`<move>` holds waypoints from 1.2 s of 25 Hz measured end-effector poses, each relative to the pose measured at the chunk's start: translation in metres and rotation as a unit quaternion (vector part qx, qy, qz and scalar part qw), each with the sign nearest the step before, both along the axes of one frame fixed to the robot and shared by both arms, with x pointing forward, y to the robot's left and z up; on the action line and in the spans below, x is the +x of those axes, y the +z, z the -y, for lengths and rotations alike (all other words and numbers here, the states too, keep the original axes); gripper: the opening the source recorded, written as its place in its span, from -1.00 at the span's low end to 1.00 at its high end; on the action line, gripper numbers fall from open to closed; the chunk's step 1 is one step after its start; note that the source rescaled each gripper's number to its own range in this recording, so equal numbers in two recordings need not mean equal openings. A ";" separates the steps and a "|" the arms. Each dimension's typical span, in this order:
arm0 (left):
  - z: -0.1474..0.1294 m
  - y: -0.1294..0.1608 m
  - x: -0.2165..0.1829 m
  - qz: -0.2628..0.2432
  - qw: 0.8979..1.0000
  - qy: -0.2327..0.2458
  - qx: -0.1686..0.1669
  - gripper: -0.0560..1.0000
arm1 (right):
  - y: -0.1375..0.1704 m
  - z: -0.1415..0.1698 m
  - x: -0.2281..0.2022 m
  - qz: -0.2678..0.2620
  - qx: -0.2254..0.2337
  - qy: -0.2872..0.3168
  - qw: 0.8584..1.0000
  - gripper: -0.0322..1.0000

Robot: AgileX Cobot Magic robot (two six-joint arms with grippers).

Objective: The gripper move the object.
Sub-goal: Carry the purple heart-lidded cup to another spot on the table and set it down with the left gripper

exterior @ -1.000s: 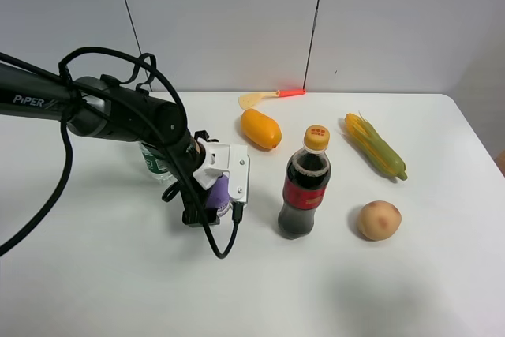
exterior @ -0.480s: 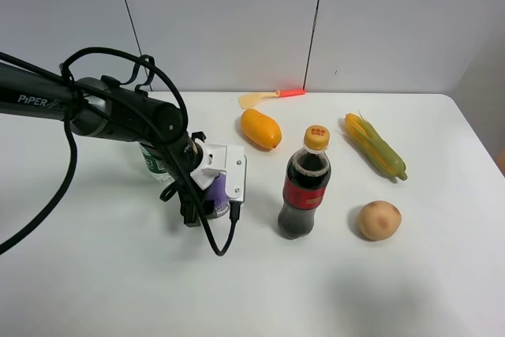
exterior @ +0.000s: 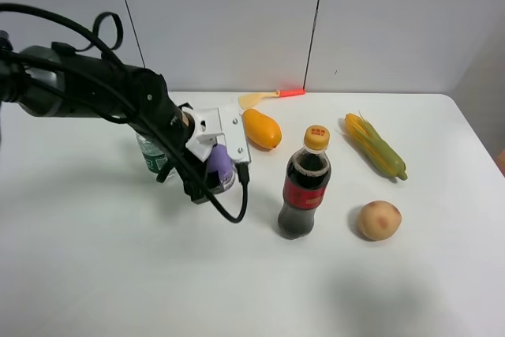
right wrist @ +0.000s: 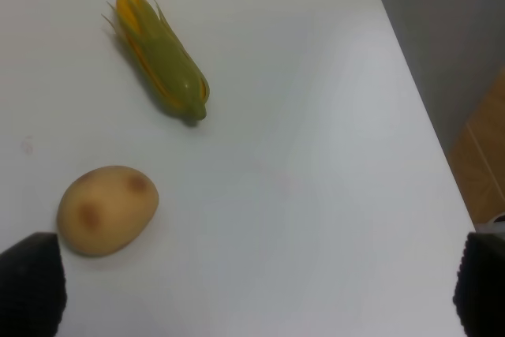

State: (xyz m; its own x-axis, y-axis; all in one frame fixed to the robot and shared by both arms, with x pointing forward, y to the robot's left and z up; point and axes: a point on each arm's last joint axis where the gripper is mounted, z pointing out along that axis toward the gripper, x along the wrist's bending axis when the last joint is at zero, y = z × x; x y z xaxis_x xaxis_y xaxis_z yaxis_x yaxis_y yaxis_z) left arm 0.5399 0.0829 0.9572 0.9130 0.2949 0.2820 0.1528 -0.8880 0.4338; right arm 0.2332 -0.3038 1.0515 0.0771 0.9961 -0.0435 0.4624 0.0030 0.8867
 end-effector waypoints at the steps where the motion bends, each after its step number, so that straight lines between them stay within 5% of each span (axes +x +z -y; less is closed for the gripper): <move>1: 0.001 0.009 0.001 -0.004 1.000 0.012 -0.009 -0.84 | 0.000 0.000 0.000 0.000 0.000 0.000 1.000 1.00; 7: 0.013 0.068 0.016 -0.040 0.995 0.084 -0.042 -0.84 | 0.000 0.000 0.000 0.000 0.000 0.000 1.000 1.00; 16: 0.021 0.146 0.033 -0.013 0.988 0.128 -0.080 -0.84 | 0.000 0.000 0.000 0.000 0.000 0.000 1.000 1.00; 30: 0.085 0.138 0.063 -0.049 0.986 0.132 -0.084 -0.84 | 0.000 0.000 0.000 0.000 0.000 0.000 1.000 1.00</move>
State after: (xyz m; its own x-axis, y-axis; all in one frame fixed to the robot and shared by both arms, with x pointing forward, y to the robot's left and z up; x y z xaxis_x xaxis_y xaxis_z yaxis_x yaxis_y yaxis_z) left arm 0.6031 -0.0020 1.0956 0.8183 0.5613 0.1237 0.4179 -0.7288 0.5425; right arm 0.2332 -0.3038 1.0515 0.0771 0.9961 -0.0435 0.4624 0.0030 0.8867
